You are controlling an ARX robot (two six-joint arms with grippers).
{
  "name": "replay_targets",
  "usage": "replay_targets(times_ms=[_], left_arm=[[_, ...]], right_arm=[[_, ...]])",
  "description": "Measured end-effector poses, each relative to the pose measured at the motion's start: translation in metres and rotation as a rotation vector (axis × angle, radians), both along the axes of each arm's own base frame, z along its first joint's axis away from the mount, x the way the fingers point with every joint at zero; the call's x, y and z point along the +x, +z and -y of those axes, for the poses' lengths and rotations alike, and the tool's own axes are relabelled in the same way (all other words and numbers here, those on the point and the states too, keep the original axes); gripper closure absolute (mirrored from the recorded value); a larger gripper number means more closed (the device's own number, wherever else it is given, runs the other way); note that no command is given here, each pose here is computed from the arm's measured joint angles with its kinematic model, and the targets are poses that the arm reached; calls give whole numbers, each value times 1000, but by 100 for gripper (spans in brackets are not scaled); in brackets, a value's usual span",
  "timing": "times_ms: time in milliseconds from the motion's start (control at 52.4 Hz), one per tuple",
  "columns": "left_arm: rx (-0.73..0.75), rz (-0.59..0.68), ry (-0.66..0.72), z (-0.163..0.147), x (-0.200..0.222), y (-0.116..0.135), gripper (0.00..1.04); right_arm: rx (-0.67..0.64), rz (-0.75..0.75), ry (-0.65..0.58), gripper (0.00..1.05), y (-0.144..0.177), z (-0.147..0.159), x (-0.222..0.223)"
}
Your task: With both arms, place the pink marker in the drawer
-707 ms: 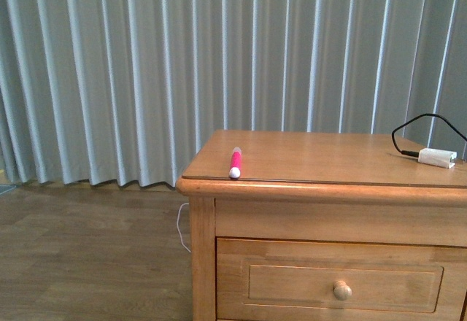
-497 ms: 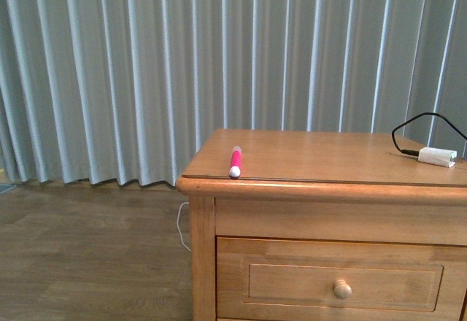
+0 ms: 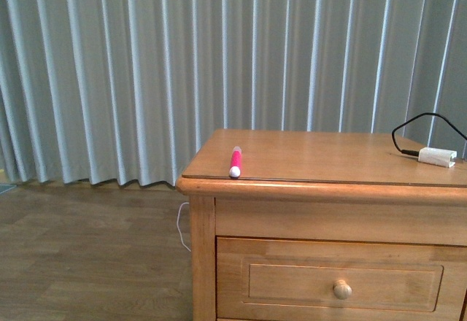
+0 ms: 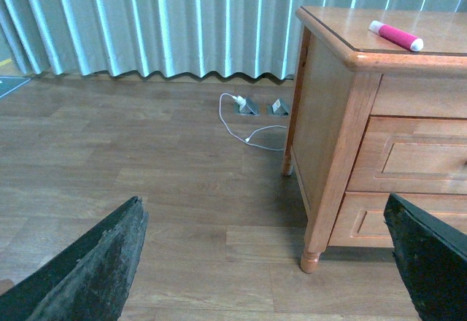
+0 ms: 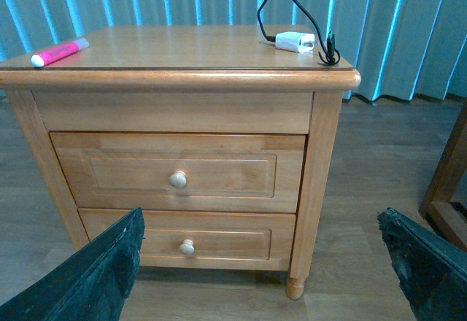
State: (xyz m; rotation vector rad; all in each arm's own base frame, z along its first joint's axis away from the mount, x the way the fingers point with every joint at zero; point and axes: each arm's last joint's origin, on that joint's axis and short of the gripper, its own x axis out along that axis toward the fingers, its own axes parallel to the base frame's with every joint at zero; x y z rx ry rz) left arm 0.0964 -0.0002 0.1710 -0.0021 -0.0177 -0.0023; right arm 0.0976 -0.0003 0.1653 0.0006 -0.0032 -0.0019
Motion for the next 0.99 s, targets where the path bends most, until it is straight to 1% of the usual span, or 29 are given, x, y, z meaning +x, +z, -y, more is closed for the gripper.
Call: replay_targets(times_ms=[306,344,363,401,458,554,611,745,898,993], left_arm=[[0,0,0,0,0,0,6],[0,0,0,0,0,0,6],[0,0,0,0,0,0,6],[0,0,0,0,0,0,6],[0,0,0,0,0,0,6],[0,0,0,0,0,0,6],[0,0,0,0,0,0,6],[0,0,0,0,0,0,6],[0,0,0,0,0,0,6],[0,0,0,0,0,0,6]], right_arm=[[0,-6,-6,9,0,0,0],[1,-81,-43,9,-1,0,0],[-1,-154,-67,9,-2,0,0],[1,-229,-77,9,-5,-1,2],[5,-285,-72,9,-9,-1,5],[8,-297,-55,9,-5,-3,18],[-5,-279,-65,9,1,-5,30],[-14,-255,-40,9,4,-16,67],[-24,-264,-5,9,-4,-33,116],[-32,-276,32,9,-18,-51,159]])
